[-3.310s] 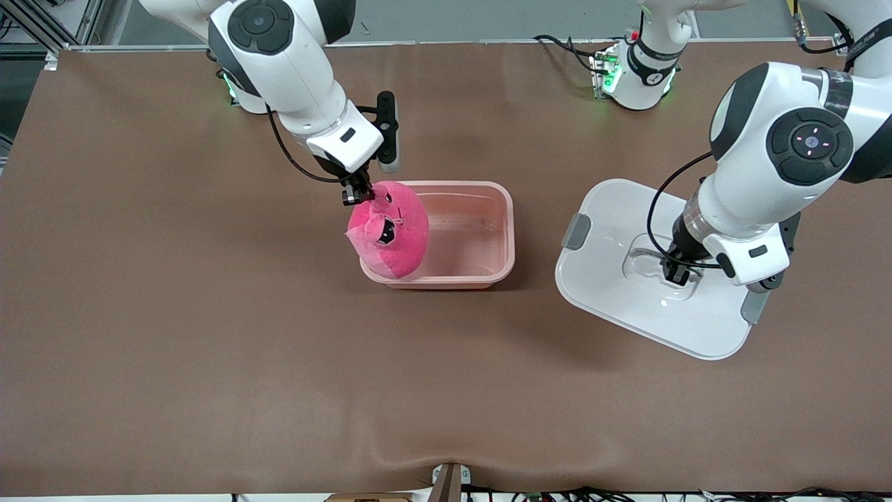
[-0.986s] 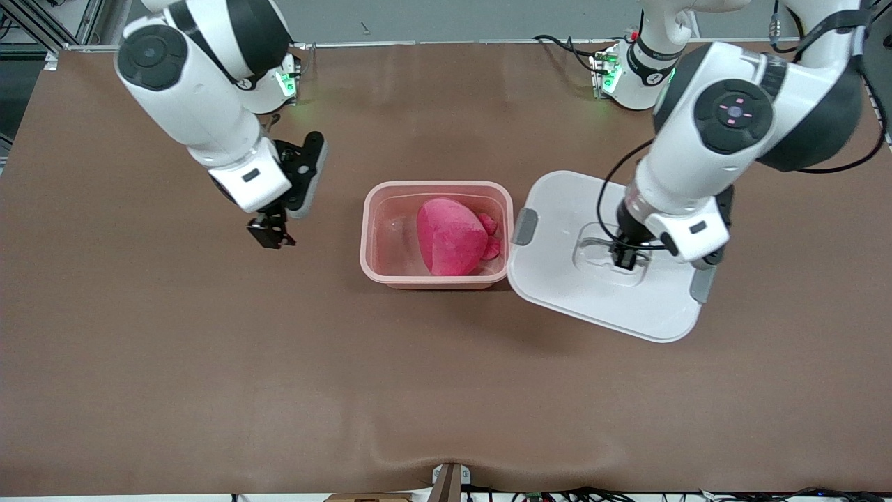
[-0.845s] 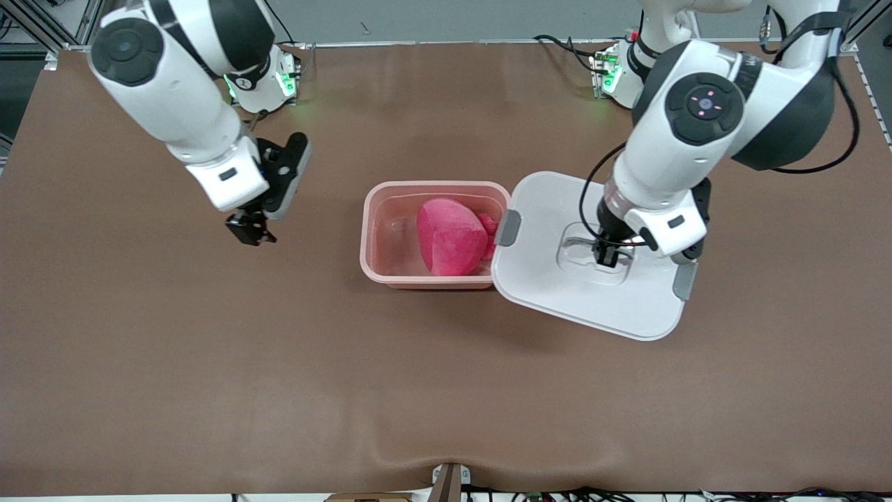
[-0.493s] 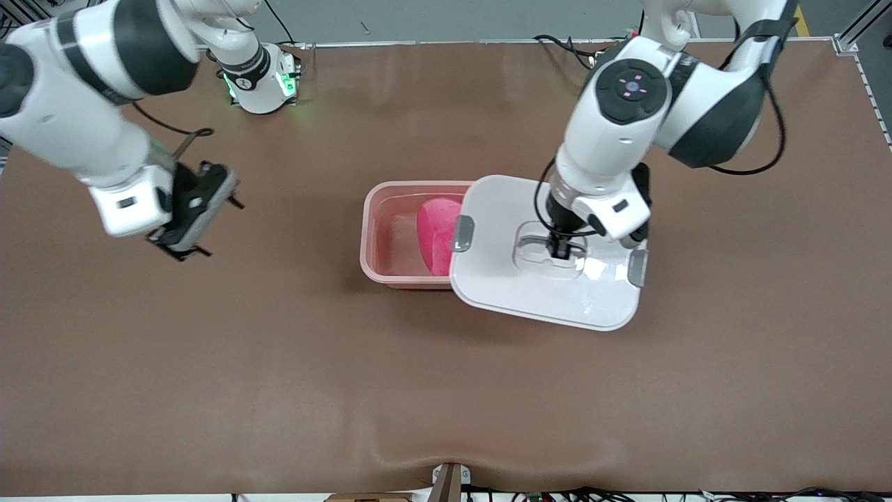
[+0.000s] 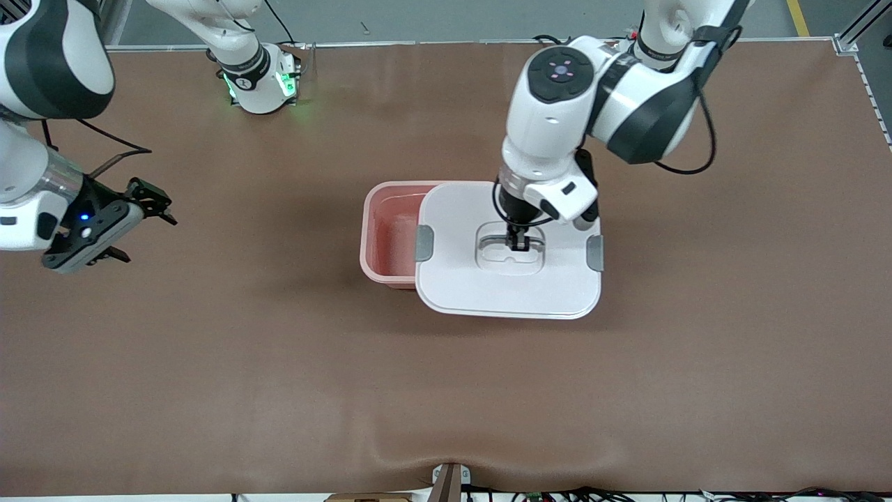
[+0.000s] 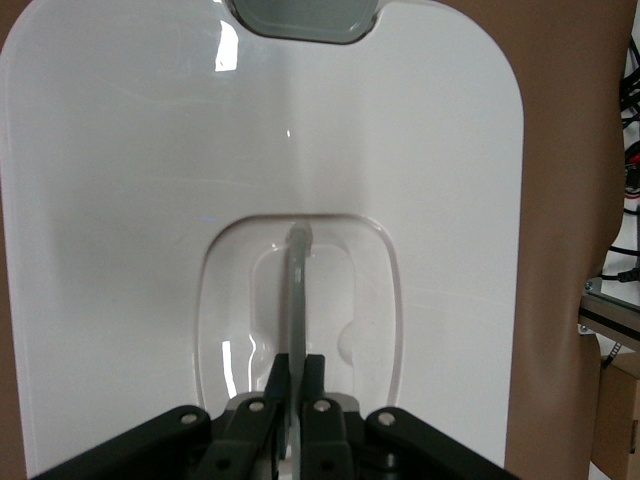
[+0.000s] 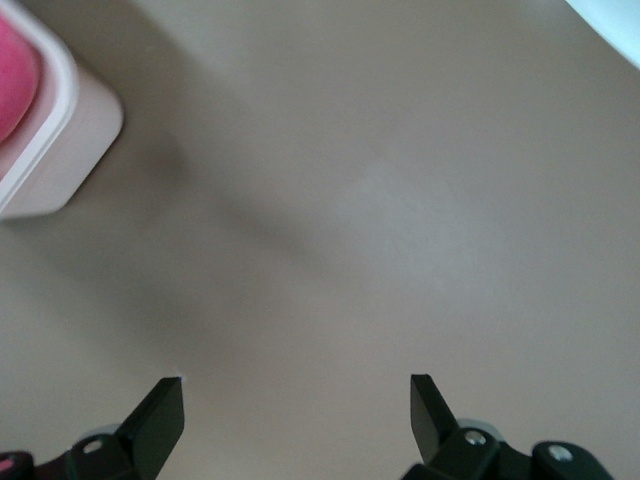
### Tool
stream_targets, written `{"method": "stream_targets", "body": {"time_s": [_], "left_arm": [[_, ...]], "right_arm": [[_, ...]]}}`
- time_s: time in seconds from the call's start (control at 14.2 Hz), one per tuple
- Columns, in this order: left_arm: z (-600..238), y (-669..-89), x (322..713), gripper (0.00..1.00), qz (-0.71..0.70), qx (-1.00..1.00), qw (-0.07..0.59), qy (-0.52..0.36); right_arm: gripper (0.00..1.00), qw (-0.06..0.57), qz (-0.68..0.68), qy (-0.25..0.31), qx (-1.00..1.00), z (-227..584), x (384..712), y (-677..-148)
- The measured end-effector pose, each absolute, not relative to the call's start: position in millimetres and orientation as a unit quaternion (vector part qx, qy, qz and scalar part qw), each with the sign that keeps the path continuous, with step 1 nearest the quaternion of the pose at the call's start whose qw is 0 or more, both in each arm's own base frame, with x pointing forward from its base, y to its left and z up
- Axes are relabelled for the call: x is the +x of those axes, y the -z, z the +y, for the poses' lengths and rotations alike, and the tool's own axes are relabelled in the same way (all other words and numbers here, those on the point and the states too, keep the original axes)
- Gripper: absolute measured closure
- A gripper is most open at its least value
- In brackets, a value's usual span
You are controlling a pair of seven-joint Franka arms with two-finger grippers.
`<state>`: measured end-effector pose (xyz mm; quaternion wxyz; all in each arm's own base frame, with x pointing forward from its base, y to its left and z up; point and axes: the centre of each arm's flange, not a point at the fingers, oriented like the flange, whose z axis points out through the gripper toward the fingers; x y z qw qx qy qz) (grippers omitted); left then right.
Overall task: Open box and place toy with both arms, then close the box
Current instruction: 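Place the lid onto the box with the left gripper while the right gripper withdraws, then press the lid down onto the box with the left gripper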
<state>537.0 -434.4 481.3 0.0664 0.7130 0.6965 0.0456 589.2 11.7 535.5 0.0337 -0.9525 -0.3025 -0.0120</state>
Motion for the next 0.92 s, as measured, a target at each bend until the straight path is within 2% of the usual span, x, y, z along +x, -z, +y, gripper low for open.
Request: {"method": "stream_targets", "body": {"time_s": [0.35,0.56,0.92], "left_arm": [[-480.5,-441.5,518.4,0.93,0.729,0.675,0.082,-0.084],[-505.2,-423.1,500.1,0.93,0.733,0.664,0.086,-0.116],[-532.2,-385.3,480.0,0.93,0.714,0.681,0.076,-0.141]], "right_arm": [[0.00,0.000,-0.122,-0.030,-0.992,-28.2,580.1,-537.9],[0.00,-0.005,-0.010,-0.036,-0.999,-29.6,575.1,-547.8],[0.00,0.001,0.034,-0.031,-0.999,-42.4,568.6,-562.2]]}}
